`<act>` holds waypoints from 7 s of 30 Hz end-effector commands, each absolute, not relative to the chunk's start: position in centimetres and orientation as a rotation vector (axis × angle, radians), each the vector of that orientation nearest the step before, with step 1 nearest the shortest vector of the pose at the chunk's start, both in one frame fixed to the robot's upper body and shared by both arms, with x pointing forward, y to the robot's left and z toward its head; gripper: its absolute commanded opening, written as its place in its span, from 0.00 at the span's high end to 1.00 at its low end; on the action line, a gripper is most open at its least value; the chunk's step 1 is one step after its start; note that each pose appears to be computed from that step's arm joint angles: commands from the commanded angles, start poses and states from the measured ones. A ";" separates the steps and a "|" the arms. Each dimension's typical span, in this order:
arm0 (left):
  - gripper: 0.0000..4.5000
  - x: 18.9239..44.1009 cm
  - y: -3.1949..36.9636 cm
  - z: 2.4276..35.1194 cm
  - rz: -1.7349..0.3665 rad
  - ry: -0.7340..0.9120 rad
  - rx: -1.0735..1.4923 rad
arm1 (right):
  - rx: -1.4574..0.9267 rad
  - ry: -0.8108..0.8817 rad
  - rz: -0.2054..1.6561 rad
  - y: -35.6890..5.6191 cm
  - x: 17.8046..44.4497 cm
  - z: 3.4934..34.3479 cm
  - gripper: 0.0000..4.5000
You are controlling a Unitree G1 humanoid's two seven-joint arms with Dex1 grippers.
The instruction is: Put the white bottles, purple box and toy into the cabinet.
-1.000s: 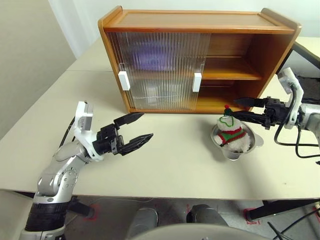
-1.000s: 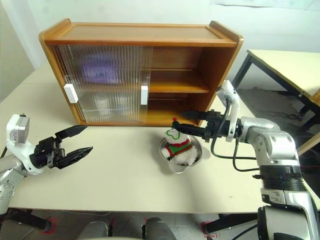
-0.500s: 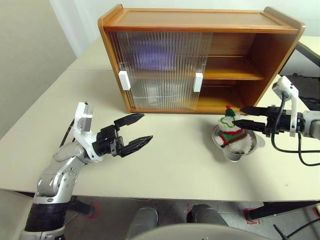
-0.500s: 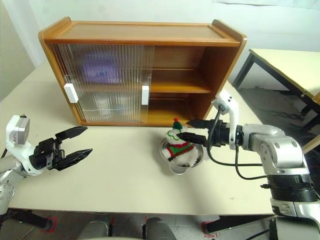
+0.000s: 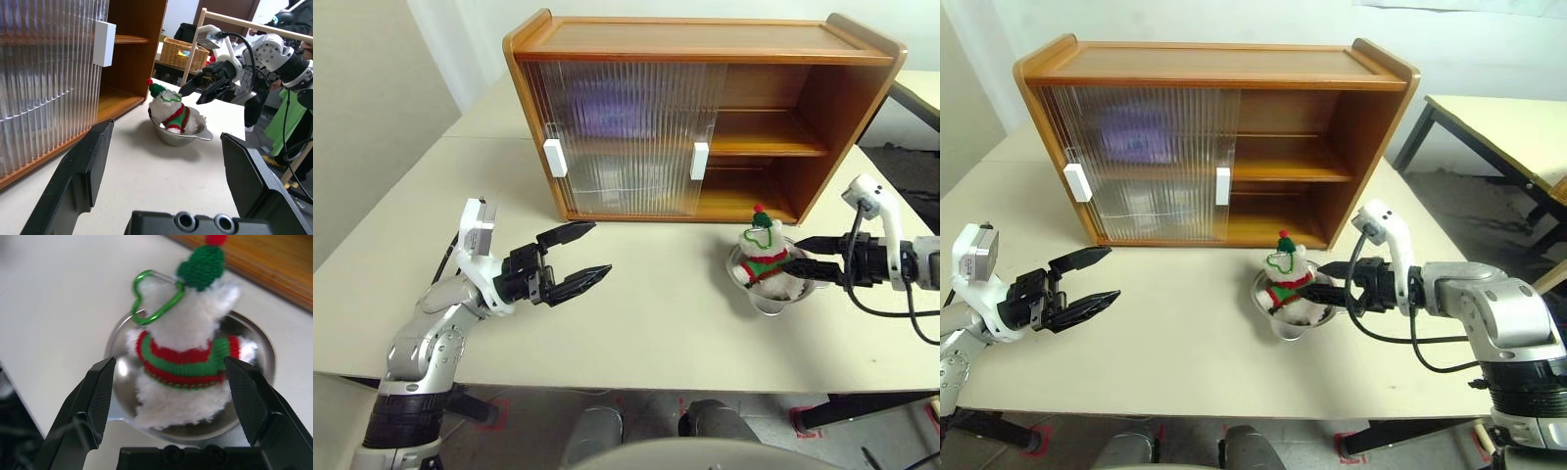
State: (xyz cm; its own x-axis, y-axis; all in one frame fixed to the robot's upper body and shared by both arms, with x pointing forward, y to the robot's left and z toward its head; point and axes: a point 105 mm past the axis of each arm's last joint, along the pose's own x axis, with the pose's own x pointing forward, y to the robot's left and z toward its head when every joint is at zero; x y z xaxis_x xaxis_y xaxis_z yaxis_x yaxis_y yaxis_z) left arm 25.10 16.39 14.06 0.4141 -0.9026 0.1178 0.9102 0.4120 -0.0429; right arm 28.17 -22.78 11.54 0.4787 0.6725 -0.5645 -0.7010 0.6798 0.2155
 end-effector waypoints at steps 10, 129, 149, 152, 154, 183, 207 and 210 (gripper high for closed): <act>0.00 25.3 16.6 13.9 -1.128 -0.050 -0.073 | 0.006 0.638 0.860 -20.6 29.0 10.6 0.01; 0.00 25.7 16.9 15.6 -1.108 -0.077 -0.048 | -0.004 0.030 0.592 -18.2 42.4 19.4 1.00; 0.00 25.6 17.1 15.6 -1.110 -0.070 -0.049 | 0.004 -0.128 0.519 -17.3 43.8 21.7 1.00; 0.00 25.6 17.0 15.7 -1.112 -0.071 -0.048 | -0.008 -0.152 0.503 -17.4 44.0 22.0 1.00; 0.00 25.6 16.8 15.8 -1.113 -0.072 -0.048 | -0.023 -0.168 0.485 -17.6 44.1 22.1 1.00; 0.00 25.7 16.9 15.3 -1.110 -0.069 -0.052 | -0.080 -0.153 0.440 -18.1 44.6 21.4 0.63; 0.00 25.8 16.6 15.4 -1.116 -0.073 -0.053 | -0.074 -0.185 0.518 -19.3 43.0 26.0 0.00; 0.00 25.8 16.6 15.4 -1.116 -0.075 -0.052 | -0.075 -0.122 0.577 -19.6 41.8 25.5 0.00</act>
State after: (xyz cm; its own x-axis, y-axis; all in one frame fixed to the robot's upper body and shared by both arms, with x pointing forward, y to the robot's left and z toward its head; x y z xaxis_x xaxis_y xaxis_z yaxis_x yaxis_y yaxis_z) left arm 25.80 16.70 15.55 0.4391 -0.8932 0.0970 0.8976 0.4408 -0.0045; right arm 42.25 -19.82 26.40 0.8444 0.5175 0.1383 -0.5018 0.8545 -0.1342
